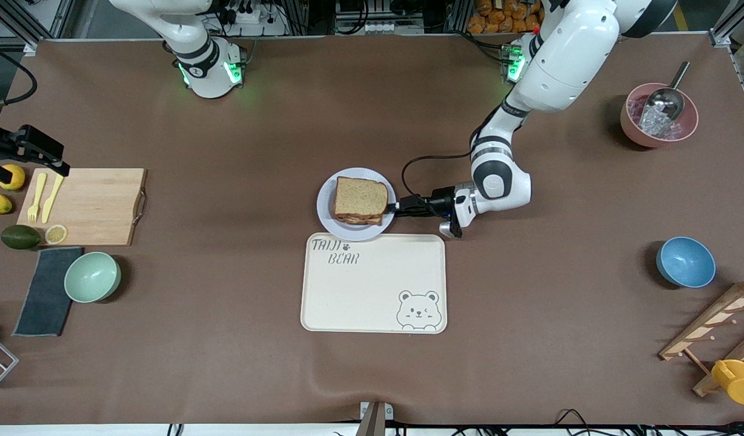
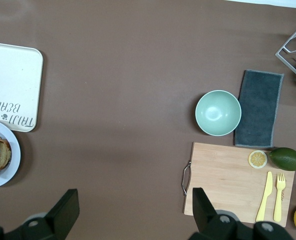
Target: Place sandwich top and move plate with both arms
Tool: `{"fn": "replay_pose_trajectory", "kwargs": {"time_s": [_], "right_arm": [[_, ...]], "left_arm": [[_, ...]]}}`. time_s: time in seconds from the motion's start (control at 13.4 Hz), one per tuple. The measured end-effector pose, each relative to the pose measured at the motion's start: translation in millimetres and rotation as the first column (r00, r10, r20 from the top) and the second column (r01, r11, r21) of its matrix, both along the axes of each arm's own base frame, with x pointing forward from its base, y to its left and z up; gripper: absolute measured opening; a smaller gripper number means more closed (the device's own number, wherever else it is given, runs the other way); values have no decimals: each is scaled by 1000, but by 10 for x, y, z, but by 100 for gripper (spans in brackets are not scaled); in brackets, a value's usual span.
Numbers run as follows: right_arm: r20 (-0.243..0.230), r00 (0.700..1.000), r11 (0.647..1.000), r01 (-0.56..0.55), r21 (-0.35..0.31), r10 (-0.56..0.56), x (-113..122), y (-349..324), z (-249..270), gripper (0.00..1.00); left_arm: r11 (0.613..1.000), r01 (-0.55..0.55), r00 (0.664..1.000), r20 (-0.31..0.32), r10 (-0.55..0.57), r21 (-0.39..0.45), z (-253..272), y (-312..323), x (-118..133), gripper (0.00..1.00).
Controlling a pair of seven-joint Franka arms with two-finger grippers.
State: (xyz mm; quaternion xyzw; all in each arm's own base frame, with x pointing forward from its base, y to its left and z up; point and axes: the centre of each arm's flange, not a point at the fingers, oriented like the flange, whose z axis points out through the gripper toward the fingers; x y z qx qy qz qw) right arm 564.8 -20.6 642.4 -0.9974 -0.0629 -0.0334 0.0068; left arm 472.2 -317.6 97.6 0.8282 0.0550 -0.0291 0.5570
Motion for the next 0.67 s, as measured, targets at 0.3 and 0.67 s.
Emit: {"fn": "replay_pose_trajectory", "kwargs": {"time_s": [0.3,0.67], "right_arm": [[-2,1000,1000,4,0,-4,-1,0,-7,100],[-7,1000,1000,14,1,-14,-5,-6,-17,100]], "left_arm": [[1000,6,1000,-4,-6,1,-29,-30,-25,48],[1000,7,1000,-3,-7,1,-35,-32,-24,42]]}}
